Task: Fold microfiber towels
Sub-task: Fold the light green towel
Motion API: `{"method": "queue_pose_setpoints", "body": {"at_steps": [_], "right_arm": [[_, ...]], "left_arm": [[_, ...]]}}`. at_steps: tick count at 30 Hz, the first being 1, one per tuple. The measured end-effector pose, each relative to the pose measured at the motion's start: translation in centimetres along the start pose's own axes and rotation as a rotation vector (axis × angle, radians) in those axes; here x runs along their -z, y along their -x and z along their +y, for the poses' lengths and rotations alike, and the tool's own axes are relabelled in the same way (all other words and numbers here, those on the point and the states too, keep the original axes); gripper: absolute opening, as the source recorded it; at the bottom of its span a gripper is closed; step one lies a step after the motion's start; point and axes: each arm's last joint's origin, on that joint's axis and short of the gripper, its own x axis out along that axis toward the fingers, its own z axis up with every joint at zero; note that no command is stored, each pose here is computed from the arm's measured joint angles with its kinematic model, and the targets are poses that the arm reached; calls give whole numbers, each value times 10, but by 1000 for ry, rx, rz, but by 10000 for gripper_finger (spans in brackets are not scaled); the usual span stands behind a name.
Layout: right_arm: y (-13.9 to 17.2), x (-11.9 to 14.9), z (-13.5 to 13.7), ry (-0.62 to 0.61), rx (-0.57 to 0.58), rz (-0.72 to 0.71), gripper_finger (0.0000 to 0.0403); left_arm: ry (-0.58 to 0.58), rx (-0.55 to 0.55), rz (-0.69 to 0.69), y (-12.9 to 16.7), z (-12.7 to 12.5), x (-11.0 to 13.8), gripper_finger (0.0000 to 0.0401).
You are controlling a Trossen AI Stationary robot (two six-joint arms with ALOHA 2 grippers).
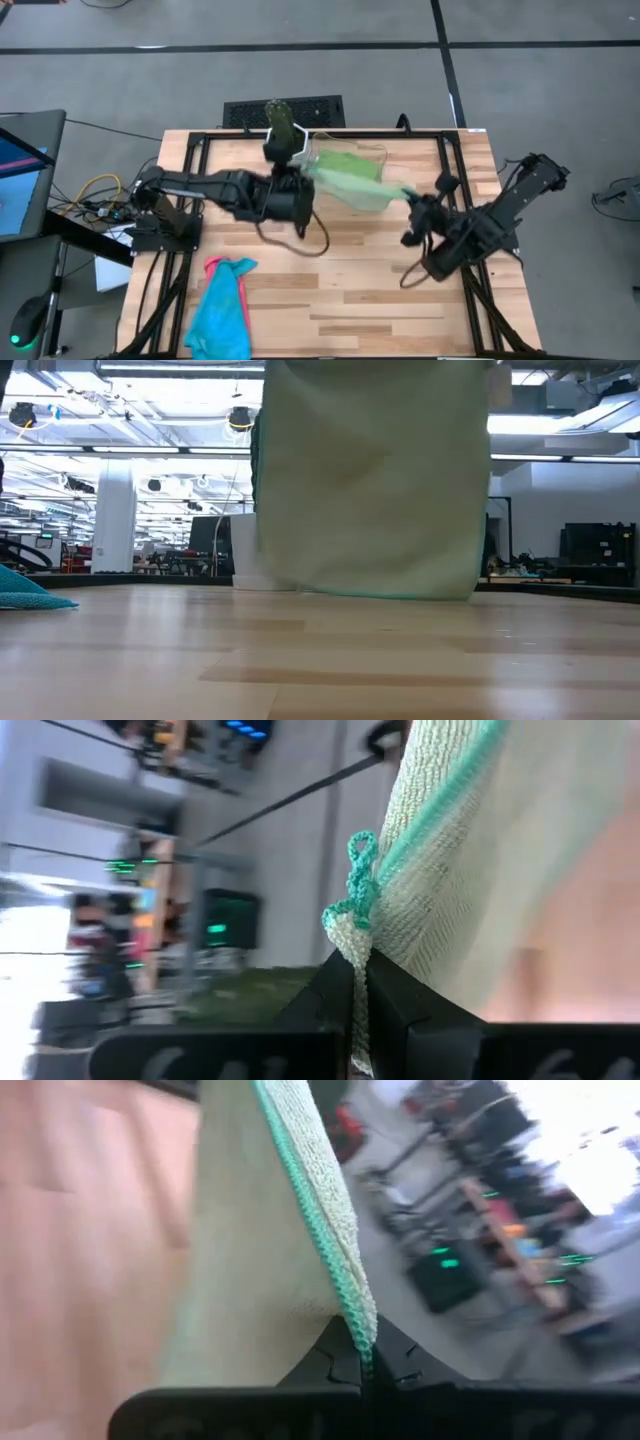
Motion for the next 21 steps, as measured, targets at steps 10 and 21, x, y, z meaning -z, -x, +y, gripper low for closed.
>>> {"method": "queue_pose_setpoints", "body": {"at_steps": [10, 21], "right_arm": [[44, 15, 89, -100, -301, 66, 15], [52, 40, 191, -178, -397, 132, 15]], "left_arm": [[192, 436, -17, 53, -78, 11, 0], [232, 606, -50, 74, -168, 37, 0]]}}
